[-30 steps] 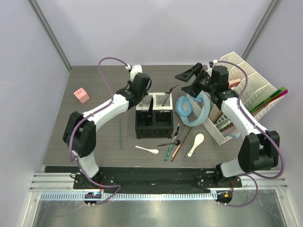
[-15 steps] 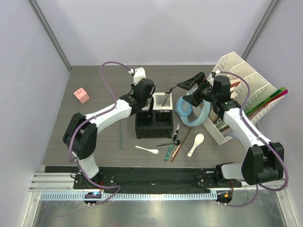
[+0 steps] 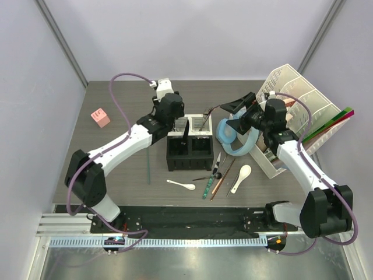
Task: Sort the eating utensils into containers
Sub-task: Place the spoon in the container.
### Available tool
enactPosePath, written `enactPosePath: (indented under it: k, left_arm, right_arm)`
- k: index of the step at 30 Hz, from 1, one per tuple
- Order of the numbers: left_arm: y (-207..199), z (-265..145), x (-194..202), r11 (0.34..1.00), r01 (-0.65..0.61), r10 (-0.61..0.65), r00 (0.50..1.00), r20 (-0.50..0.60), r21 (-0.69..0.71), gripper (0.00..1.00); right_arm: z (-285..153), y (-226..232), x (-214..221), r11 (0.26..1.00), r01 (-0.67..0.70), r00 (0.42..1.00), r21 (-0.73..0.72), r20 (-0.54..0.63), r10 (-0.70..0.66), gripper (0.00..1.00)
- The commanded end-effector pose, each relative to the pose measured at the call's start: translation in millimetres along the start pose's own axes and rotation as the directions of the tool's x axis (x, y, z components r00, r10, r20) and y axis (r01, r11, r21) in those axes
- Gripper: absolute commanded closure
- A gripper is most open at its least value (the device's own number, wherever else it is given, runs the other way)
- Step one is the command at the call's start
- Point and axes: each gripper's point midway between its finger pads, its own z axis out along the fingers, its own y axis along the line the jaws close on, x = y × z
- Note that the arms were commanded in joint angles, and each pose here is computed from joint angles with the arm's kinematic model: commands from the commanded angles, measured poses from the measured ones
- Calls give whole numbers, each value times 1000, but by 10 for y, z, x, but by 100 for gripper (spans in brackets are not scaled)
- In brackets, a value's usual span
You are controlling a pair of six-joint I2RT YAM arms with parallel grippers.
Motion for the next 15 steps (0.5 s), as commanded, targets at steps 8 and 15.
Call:
enactPosePath:
  k: [8, 15]
  left_arm:
    - [628, -523, -409, 990, 10, -14, 1000, -23, -140, 44]
    - [1379, -497, 562, 971, -32, -49, 943, -329, -239, 45]
  right_arm:
    - [-4, 231, -203, 996, 86, 994, 14, 67, -87, 0]
    - [-29, 80, -163, 992, 103, 993, 66, 57, -107, 0]
